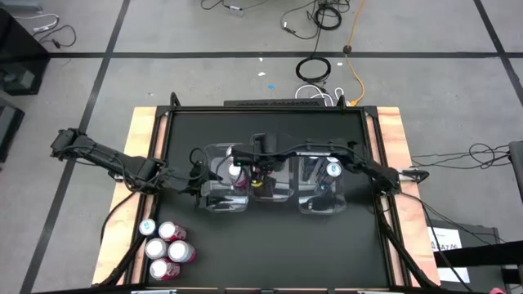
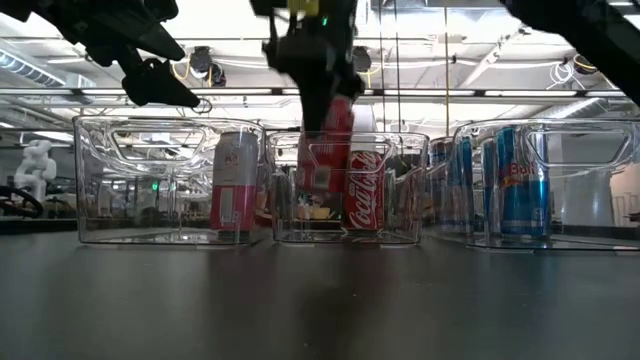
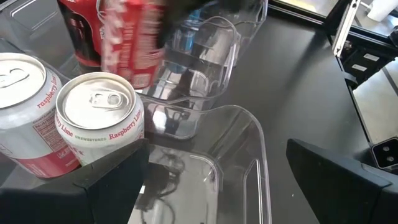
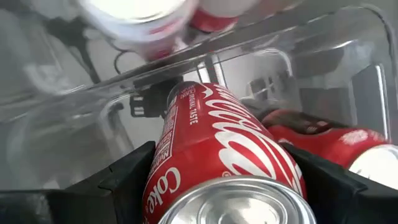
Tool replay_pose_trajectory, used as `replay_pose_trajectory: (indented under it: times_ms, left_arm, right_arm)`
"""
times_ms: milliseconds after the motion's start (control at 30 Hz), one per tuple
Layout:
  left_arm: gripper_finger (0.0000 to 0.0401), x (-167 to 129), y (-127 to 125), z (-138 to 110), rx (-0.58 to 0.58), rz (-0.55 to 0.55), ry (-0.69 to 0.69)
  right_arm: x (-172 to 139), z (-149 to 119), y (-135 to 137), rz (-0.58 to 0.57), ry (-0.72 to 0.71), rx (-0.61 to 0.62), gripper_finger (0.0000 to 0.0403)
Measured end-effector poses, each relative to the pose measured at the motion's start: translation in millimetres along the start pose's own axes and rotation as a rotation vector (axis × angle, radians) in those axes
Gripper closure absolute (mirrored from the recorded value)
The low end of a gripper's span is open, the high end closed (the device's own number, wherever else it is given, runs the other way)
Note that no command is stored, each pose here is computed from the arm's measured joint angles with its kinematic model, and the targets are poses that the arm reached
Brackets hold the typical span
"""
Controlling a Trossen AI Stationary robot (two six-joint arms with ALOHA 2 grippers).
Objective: Sort soda cans
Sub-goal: Put the bottom right red soda can into the center transparent bin
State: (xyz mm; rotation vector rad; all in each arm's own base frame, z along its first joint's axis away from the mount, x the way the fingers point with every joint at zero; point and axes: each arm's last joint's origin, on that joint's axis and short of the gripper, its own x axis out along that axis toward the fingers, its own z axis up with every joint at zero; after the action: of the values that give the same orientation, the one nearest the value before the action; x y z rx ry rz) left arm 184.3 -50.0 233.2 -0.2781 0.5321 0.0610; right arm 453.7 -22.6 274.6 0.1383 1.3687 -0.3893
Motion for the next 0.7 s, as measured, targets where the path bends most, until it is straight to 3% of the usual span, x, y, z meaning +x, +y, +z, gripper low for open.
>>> replay_pose_trajectory:
  times_ms: [433,700]
  left_arm:
    - [0.0015,0.0,-0.1,0.2,-0.001,-0.001,-0.002]
    - [0.0015,0.0,-0.1,0.4,-0.001,-0.002,-0.004]
  right_arm:
    - [41.2,26.5,-55.2,-0.035,-0.017,0.182,0.0102]
    - [52.4,27.0,-69.3,-0.031,0.033,0.195,0.0092]
